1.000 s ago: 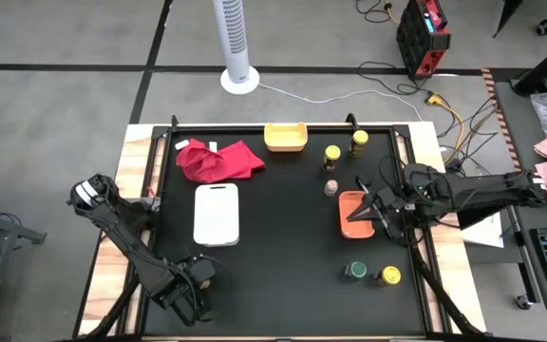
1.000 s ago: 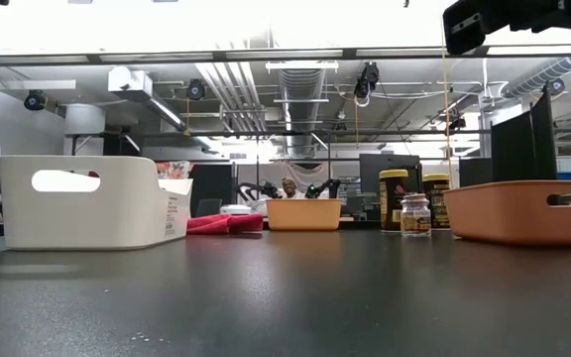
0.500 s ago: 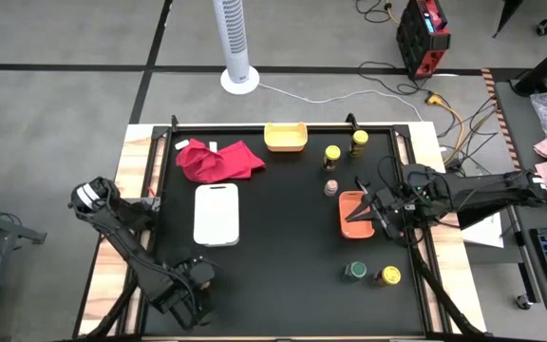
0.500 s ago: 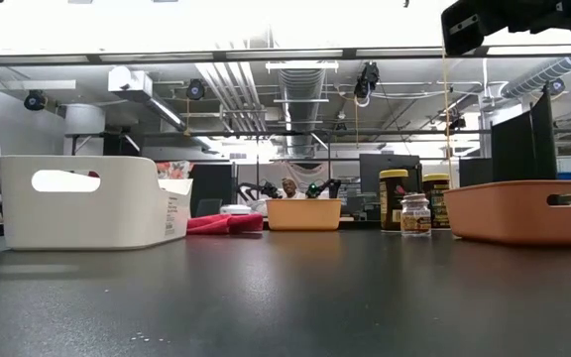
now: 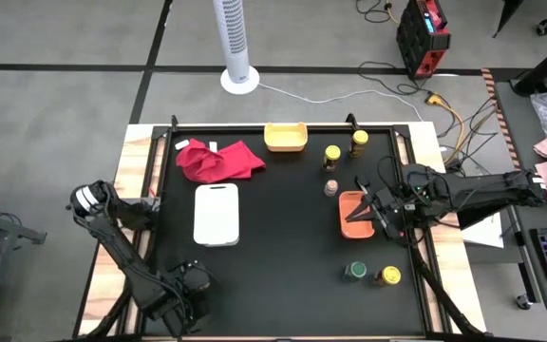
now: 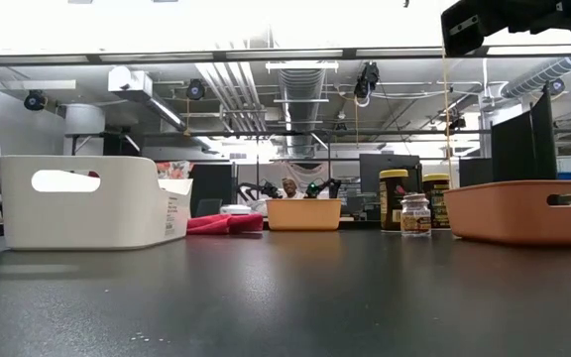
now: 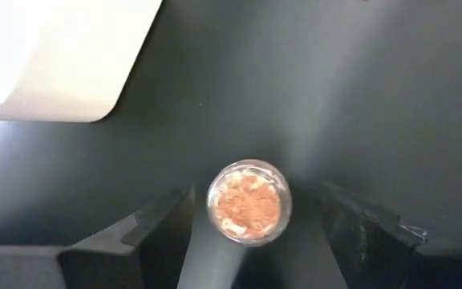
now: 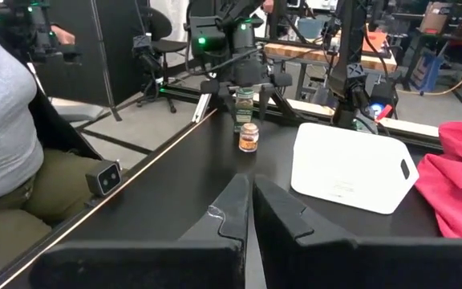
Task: Sort spices by type
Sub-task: Put the bottom transparent seasoning bottle into the white bin
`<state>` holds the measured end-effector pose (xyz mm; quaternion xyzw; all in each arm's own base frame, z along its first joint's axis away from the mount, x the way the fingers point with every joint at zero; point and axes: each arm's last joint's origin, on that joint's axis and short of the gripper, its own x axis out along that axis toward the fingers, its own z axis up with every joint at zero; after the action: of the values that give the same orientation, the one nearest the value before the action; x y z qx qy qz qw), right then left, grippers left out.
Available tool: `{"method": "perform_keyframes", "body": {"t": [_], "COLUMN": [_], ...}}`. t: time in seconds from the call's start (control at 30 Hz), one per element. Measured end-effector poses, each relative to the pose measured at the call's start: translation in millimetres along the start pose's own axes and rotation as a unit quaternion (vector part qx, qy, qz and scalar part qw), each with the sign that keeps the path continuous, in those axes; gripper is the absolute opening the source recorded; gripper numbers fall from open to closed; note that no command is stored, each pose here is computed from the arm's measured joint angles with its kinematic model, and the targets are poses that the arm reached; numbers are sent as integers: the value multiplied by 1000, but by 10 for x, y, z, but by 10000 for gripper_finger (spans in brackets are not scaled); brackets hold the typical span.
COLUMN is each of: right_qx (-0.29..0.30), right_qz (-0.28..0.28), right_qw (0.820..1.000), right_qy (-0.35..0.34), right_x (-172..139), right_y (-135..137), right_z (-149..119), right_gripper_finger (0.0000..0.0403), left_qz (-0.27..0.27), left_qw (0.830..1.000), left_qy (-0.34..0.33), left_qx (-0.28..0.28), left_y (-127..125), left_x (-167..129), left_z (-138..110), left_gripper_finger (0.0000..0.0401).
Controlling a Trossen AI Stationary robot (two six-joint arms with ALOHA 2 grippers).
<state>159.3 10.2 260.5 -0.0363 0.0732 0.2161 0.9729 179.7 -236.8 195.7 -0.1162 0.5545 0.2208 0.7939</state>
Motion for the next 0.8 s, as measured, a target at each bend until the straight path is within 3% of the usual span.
{"method": "perform_keyframes", "body": {"t": [0.37, 0.8], "right_qx": [5, 4], "right_qz": [0, 0], "right_qw": [1000, 1000], "right_qy": [0, -1], "right_x": [0, -1], "right_y": [0, 0], "right_z": [0, 3], "right_gripper_finger": [13, 13], "left_qz": [10, -16], "left_qw": [1000, 1000], "left_qy": [-1, -4], "left_qx": [4, -11], "left_y": [61, 50], "left_x": [123, 233], "left_z": [-54, -95], "left_gripper_finger": [247, 235]}}
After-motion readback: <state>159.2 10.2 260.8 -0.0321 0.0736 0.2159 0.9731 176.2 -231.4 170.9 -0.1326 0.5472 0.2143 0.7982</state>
